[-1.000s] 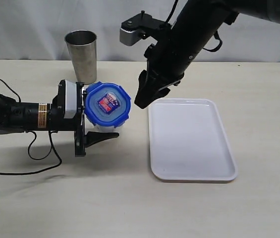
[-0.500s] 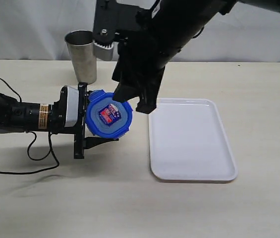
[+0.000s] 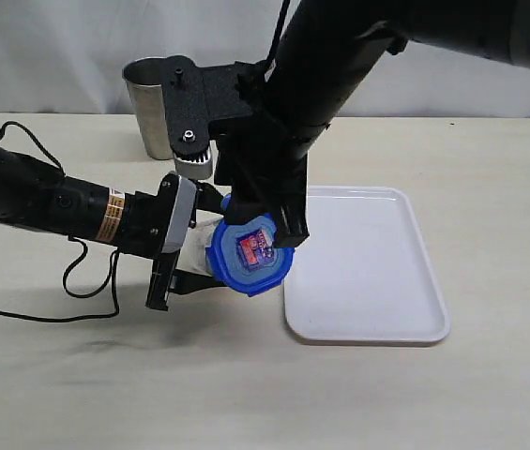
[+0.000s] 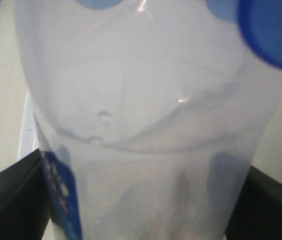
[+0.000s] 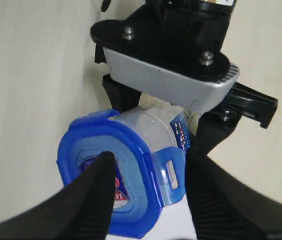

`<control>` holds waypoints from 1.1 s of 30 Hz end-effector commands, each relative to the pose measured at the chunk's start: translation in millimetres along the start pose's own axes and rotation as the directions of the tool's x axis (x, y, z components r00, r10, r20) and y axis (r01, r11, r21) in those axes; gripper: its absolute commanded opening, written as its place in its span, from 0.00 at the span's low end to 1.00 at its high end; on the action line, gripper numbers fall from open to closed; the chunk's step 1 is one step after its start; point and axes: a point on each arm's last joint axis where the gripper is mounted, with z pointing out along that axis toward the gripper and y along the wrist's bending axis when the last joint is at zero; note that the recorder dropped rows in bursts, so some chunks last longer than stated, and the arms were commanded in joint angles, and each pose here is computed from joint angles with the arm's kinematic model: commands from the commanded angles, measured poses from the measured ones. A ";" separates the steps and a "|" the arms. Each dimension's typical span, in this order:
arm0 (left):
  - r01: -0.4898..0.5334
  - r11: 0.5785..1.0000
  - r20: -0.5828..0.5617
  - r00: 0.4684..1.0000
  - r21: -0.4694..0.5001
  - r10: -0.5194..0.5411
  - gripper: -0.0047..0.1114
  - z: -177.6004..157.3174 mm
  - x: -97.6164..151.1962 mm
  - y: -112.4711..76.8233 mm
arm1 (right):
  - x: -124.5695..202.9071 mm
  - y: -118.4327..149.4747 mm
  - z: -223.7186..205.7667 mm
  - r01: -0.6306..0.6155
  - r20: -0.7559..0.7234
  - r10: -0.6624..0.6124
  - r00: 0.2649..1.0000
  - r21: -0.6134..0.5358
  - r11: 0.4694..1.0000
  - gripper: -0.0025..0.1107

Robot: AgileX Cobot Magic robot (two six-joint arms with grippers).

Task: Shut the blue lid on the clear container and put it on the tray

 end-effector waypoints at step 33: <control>0.084 0.995 0.143 0.987 -0.045 -0.077 0.04 -3.1 -16.7 8.7 | -3.1 3.1 63.0 0.041 -0.204 -0.042 0.978 -0.007 0.999 0.27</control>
